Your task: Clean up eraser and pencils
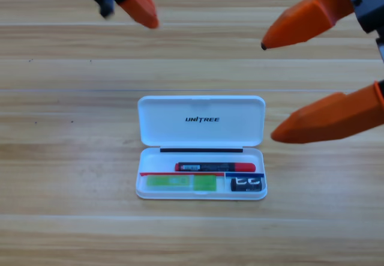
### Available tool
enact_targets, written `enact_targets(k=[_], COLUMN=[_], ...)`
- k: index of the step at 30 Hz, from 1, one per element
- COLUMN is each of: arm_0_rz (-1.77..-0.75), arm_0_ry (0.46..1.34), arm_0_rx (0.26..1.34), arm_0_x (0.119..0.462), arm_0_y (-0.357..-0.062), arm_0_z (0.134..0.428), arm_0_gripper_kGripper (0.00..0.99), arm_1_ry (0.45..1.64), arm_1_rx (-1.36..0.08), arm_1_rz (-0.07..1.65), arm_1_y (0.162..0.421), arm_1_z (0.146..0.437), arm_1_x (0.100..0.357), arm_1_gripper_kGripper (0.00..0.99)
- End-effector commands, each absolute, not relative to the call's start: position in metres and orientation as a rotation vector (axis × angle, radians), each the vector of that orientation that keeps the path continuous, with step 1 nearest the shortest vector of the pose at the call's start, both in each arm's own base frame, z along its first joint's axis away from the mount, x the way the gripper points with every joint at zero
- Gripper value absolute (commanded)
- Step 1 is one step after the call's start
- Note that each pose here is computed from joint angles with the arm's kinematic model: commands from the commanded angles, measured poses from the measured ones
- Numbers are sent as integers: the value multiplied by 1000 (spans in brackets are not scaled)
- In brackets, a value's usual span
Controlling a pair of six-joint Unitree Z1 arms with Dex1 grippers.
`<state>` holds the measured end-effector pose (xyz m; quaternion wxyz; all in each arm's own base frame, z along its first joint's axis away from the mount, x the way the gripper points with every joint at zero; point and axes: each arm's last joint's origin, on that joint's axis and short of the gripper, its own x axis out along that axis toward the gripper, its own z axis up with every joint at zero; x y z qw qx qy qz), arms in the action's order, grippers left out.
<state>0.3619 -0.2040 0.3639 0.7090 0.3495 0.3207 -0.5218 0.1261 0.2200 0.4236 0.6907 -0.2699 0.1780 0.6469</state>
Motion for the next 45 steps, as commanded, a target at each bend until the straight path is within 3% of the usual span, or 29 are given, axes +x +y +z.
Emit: enact_targets(k=[1, 7, 24, 30, 45], arm_0_rz=[-1180, -1189, -1197, -1220, -1279], arm_0_ry=[759, 776, 791, 818, 876], arm_0_rx=[723, 679, 451, 429, 392], arm_0_x=[372, 375, 398, 404, 406], arm_0_y=[-203, -196, -138, -139, -157], arm_0_z=[312, 283, 218, 189, 159], arm_0_gripper_kGripper=[0, 0, 0, 0, 0], arm_1_ry=[390, 403, 448, 454, 456], arm_1_rx=[-586, -583, -576, -578, -576], arm_1_rz=[1473, 1477, 1512, 1514, 1517], arm_1_y=[221, 221, 231, 233, 233], arm_1_z=[420, 417, 407, 405, 404], arm_1_x=[122, 122, 126, 128, 127], arm_1_gripper_kGripper=[943, 943, 943, 943, 943])
